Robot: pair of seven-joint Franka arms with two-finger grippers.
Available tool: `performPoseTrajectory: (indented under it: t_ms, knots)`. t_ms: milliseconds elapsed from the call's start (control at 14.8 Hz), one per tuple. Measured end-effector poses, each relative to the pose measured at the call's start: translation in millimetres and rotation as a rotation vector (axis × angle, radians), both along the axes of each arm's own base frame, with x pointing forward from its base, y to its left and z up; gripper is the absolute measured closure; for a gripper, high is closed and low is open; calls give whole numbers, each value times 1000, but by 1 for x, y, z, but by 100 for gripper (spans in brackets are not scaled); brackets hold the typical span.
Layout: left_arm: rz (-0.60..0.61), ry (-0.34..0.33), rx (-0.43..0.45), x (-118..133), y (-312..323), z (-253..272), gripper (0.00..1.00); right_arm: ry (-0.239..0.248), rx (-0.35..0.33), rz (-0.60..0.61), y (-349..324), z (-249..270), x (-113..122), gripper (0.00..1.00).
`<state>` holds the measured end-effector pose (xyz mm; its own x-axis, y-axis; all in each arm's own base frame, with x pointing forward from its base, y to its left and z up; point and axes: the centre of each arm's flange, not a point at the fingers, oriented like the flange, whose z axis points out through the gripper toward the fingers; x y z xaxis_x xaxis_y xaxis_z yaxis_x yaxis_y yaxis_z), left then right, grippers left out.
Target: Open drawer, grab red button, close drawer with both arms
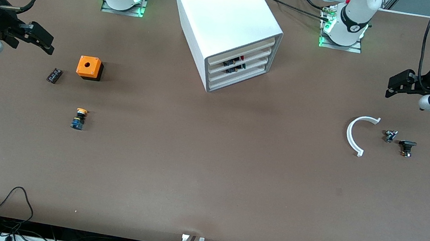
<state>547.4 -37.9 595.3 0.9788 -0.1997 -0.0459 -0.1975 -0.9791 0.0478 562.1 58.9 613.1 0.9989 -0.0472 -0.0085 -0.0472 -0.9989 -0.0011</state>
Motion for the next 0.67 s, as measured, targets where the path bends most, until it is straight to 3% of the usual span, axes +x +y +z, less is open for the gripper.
performPoseTrajectory:
  t_ms: [674]
  knots:
    - [1,1,0,0,0,0,0,18,-6,-1,-1,-7,1,0]
